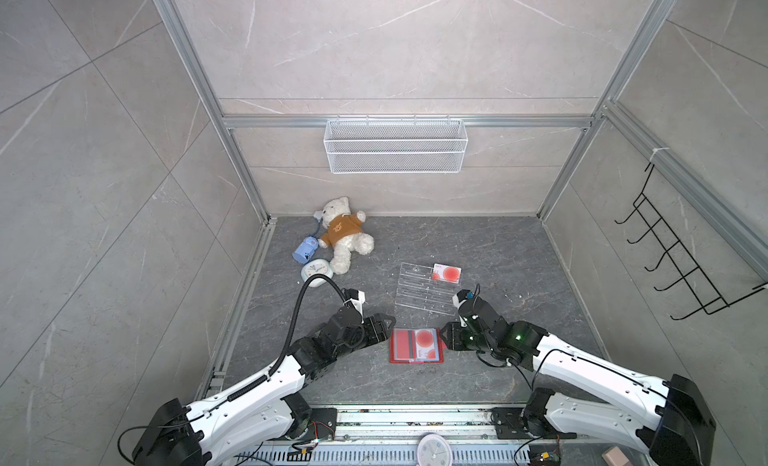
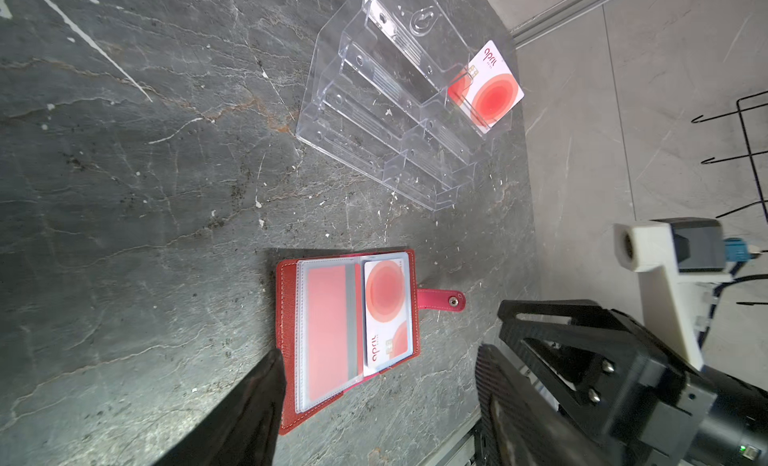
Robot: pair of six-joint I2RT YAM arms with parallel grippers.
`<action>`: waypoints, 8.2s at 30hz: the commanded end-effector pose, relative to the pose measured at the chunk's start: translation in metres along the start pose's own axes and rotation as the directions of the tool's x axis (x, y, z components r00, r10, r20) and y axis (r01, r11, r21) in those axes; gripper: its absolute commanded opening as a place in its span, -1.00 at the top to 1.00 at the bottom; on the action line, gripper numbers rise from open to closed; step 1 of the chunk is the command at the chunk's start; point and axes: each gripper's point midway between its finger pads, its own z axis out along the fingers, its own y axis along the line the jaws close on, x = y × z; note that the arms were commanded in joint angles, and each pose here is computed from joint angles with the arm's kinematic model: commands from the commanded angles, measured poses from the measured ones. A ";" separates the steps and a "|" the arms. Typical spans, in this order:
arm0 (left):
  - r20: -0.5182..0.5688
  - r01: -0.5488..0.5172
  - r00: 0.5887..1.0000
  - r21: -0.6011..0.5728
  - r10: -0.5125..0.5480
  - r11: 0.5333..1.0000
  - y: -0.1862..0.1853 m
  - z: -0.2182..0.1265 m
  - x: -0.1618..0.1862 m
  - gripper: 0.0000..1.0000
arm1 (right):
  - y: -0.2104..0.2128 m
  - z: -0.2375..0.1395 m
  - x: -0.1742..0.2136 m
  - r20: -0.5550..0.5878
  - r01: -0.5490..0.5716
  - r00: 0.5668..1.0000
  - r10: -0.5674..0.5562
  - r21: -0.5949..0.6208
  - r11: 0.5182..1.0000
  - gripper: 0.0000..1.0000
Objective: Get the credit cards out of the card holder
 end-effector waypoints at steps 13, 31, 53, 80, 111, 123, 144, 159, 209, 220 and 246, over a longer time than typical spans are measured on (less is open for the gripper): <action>-0.149 0.127 0.984 0.173 -0.102 0.977 -0.039 0.038 0.030 -0.37 | -0.002 0.047 0.016 -0.104 -0.091 0.991 0.082 -0.082 0.993 0.99; -0.318 0.248 0.926 0.106 -0.204 0.963 -0.026 0.082 0.086 0.09 | -0.020 0.071 0.035 -0.156 -0.112 0.982 0.105 -0.038 0.993 1.00; -0.301 0.288 0.918 0.061 -0.257 0.956 0.004 0.099 0.102 0.18 | -0.025 0.084 0.051 -0.200 -0.131 0.972 0.120 -0.043 0.990 1.00; -0.238 0.299 0.933 0.088 -0.272 0.950 0.016 0.097 0.102 1.00 | -0.031 0.085 0.060 -0.220 -0.135 0.967 0.125 -0.031 0.990 1.00; -0.246 0.203 0.952 0.067 -0.181 0.977 0.006 0.089 0.096 0.46 | -0.036 0.084 0.065 -0.239 -0.138 0.962 0.133 -0.004 0.990 1.00; -0.253 0.182 0.955 0.074 -0.158 0.980 0.006 0.091 0.092 0.88 | -0.034 0.084 0.064 -0.237 -0.133 0.963 0.127 -0.011 0.991 1.00; -0.231 -0.302 0.924 0.043 0.304 0.952 -0.028 0.040 0.050 1.00 | -0.011 0.054 0.030 -0.114 -0.055 0.993 0.043 -0.102 0.993 0.37; -0.244 -0.441 0.856 0.116 0.456 0.890 -0.050 0.030 0.046 1.00 | 0.010 0.021 -0.006 -0.018 0.076 0.997 -0.079 -0.119 0.990 -0.75; -0.202 -0.836 0.303 0.412 0.931 0.361 -0.080 0.002 0.064 0.96 | 0.025 -0.093 -0.034 0.234 0.444 0.882 -0.409 -0.124 0.887 -0.99; -0.208 -0.843 0.270 0.421 0.940 0.335 -0.083 0.006 0.064 0.96 | 0.024 -0.093 -0.033 0.231 0.440 0.884 -0.406 -0.120 0.890 -0.99; -0.205 -0.835 0.120 0.509 0.971 0.210 -0.084 -0.010 0.070 0.96 | 0.072 -0.069 -0.010 0.261 0.599 0.800 -0.540 -0.387 0.701 -0.60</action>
